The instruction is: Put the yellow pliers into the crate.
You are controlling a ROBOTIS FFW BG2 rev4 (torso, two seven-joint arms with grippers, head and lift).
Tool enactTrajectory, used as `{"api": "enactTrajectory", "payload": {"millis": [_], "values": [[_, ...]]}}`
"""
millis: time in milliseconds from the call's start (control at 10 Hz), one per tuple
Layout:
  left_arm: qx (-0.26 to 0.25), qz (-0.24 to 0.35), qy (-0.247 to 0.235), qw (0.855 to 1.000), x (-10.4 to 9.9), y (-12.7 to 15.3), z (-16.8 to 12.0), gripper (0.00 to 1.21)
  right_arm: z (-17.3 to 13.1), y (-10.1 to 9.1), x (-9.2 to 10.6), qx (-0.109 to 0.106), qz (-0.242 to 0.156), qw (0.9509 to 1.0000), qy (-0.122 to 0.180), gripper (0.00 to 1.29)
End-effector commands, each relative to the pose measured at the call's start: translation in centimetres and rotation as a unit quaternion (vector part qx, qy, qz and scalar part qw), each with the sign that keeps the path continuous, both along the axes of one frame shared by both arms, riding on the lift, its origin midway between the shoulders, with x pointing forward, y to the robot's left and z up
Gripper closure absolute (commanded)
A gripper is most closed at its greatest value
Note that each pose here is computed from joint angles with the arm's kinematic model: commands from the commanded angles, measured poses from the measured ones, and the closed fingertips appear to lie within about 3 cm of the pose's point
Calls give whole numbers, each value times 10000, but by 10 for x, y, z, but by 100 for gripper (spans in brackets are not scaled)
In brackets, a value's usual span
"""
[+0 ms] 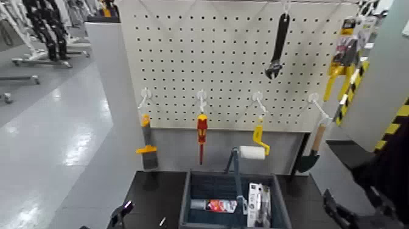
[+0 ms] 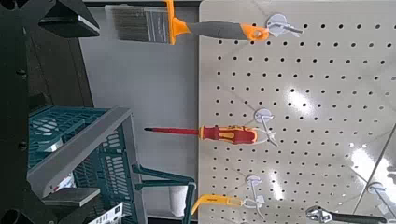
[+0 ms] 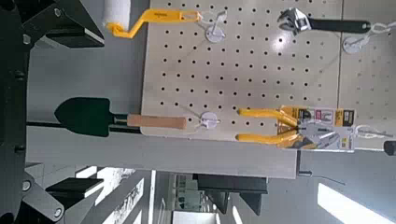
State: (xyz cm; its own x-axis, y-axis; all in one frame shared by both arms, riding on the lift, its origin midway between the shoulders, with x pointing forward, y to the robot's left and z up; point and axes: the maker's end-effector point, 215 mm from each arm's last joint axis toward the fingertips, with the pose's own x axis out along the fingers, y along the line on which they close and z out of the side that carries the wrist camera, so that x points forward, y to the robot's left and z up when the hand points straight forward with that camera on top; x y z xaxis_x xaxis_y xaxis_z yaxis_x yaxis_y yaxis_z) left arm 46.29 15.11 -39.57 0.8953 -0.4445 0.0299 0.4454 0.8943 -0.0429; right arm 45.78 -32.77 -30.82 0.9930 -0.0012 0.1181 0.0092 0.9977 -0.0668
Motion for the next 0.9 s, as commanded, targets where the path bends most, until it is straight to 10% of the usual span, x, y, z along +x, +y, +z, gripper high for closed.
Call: {"api": "enactTrajectory", "payload": {"millis": [100,900], "values": [[6,-11,9,10000,1,-1,0,10,30,-39,27,194,47,9998,92,24],[29,-81,10,10000,6,-5,1,10,155,-72,114,143,872,9955,-339,24]]}}
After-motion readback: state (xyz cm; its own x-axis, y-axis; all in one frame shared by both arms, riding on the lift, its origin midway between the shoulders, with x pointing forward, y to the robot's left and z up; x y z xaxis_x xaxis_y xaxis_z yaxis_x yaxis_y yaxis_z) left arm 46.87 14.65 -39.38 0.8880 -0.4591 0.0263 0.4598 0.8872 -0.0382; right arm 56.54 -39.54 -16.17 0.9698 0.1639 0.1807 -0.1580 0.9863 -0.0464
